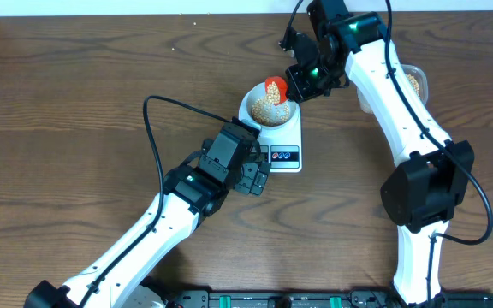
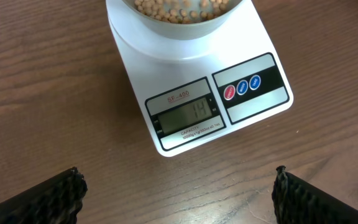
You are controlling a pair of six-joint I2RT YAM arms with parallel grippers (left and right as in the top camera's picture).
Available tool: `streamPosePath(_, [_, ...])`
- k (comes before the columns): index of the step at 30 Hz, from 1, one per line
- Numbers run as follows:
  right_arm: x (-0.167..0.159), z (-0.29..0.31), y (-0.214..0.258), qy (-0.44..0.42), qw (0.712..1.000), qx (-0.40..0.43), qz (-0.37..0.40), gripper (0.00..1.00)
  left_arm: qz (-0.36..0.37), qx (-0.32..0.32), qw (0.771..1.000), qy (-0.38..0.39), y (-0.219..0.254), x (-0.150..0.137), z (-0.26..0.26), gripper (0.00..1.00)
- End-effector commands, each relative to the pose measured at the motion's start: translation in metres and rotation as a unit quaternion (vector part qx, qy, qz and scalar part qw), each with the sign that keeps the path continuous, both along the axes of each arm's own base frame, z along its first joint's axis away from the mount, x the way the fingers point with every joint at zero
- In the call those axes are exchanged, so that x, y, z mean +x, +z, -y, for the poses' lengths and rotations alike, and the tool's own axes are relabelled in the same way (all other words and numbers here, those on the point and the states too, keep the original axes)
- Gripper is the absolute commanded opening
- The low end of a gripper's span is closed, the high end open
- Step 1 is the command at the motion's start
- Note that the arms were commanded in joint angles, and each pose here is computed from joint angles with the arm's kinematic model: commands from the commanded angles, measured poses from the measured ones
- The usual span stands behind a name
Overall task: Scoop item into bowl and weigh 50g on scale
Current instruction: 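Tilt the scoop with the right gripper to pour chickpeas into the bowl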
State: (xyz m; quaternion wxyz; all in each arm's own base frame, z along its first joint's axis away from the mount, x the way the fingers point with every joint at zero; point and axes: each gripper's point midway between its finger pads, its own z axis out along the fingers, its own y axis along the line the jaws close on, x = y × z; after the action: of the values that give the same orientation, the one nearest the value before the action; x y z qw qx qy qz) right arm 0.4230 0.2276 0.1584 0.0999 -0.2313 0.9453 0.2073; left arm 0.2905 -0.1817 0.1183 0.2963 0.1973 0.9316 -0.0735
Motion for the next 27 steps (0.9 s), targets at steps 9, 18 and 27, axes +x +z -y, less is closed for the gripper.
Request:
streamPosePath(9, [-0.0011, -0.0082, 0.0142, 0.025, 0.998, -0.041, 0.05, 0.01, -0.003, 0.006, 1.0, 0.006, -0.0048, -0.0004, -0.0042, 0.98])
streamPosePath(18, [0.0016, -0.004, 0.0109, 0.033, 0.994, -0.082, 0.071, 0.01, -0.003, 0.006, 1.0, 0.006, -0.0047, -0.0004, -0.0042, 0.98])
streamPosePath(27, [0.0008, -0.0108, 0.0101, 0.056, 0.987, -0.117, 0.099, 0.01, -0.003, 0.006, 1.0, 0.005, -0.0047, -0.0004, -0.0042, 0.98])
